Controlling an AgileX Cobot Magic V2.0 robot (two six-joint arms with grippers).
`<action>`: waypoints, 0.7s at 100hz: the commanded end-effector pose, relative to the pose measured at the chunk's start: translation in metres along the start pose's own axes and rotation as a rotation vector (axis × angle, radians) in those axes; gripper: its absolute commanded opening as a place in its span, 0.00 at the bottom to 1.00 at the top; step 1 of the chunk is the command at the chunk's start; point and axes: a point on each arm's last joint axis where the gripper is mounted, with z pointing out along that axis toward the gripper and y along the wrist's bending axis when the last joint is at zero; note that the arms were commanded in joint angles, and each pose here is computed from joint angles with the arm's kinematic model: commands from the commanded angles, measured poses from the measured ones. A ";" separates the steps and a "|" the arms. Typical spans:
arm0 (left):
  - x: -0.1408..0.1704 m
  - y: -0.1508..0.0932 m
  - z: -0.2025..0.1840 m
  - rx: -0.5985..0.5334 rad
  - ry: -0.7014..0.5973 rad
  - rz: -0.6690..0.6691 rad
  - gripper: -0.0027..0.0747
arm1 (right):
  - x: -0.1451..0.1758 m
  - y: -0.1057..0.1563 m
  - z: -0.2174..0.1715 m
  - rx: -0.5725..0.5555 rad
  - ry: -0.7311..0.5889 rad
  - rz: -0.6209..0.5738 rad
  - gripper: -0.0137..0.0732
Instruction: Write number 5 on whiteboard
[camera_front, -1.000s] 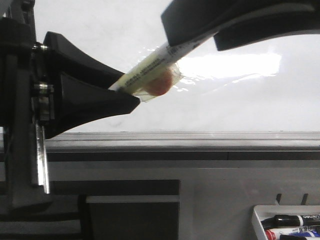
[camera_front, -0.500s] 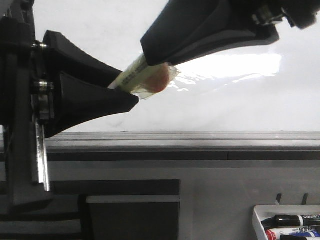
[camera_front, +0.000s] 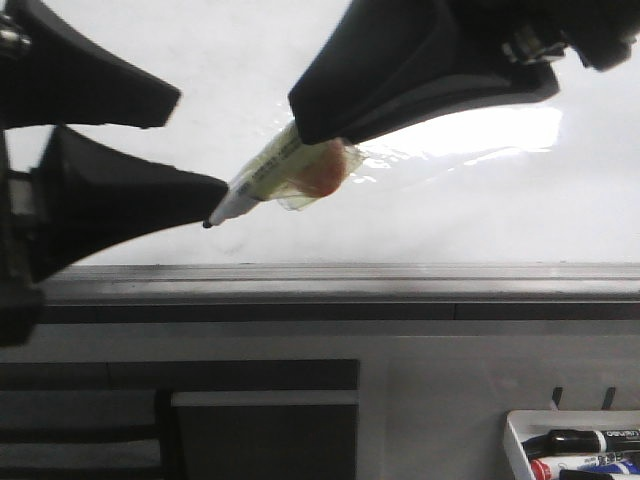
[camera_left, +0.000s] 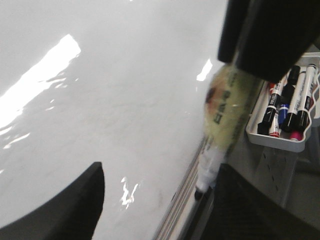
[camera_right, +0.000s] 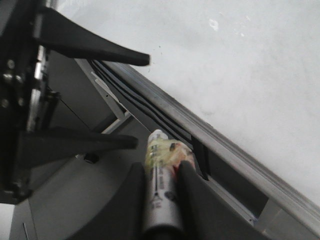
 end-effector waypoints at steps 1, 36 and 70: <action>-0.018 0.012 -0.015 -0.070 -0.075 -0.143 0.60 | -0.025 -0.002 -0.006 0.013 -0.110 0.013 0.09; -0.021 0.030 -0.058 -0.250 -0.251 -0.275 0.52 | -0.080 -0.023 0.010 0.093 -0.145 0.003 0.09; -0.015 0.036 -0.058 -0.299 -0.226 -0.281 0.50 | -0.105 -0.044 0.022 0.146 -0.114 0.004 0.09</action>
